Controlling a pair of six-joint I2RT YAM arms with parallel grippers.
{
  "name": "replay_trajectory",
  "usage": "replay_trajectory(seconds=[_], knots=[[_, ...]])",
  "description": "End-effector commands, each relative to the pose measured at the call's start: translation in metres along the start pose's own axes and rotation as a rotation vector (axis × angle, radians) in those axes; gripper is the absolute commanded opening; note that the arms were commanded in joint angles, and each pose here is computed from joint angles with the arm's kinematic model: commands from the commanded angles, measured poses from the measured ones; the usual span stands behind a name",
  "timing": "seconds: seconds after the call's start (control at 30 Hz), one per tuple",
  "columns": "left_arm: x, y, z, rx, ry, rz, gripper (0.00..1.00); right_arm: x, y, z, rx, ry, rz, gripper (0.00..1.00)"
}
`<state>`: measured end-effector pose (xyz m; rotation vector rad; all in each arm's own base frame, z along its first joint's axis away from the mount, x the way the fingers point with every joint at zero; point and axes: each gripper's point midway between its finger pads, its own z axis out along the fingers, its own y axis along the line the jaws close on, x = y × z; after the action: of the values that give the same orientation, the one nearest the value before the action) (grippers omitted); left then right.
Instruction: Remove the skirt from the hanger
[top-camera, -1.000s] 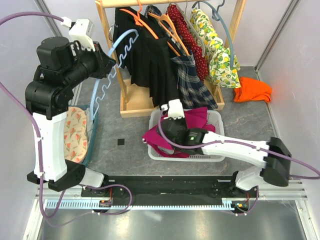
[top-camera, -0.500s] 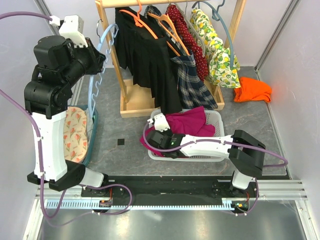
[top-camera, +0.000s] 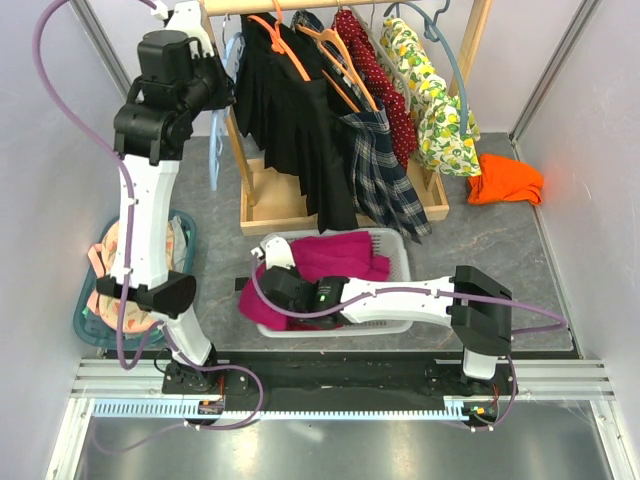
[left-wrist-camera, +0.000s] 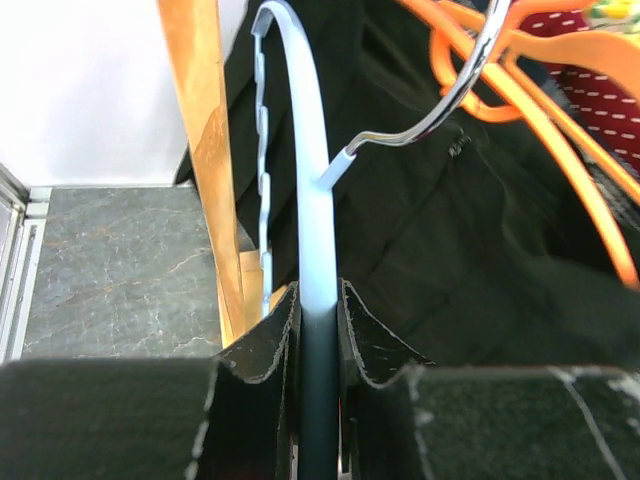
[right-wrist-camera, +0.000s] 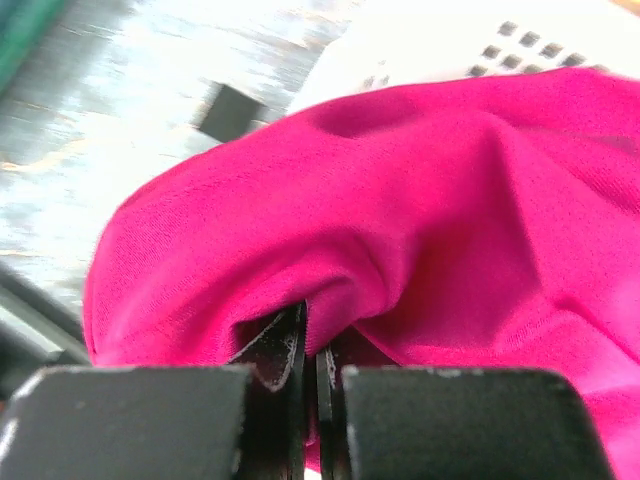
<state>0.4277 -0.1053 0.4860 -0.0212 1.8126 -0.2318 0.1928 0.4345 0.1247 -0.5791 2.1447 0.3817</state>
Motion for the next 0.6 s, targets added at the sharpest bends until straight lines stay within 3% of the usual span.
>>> replay_trajectory(seconds=[0.0, 0.23, 0.57], knots=[[-0.047, -0.001, -0.004, -0.010, -0.167, -0.049, 0.02, -0.041, 0.015, -0.008, -0.032, -0.081, 0.050, 0.00], [-0.056, -0.003, 0.000, 0.002, -0.200, -0.066, 0.02, -0.028, -0.060, -0.026, 0.072, -0.082, 0.120, 0.00], [-0.067, -0.005, 0.003, 0.028, -0.238, -0.076, 0.02, 0.012, -0.084, -0.026, 0.095, -0.028, 0.145, 0.00]])
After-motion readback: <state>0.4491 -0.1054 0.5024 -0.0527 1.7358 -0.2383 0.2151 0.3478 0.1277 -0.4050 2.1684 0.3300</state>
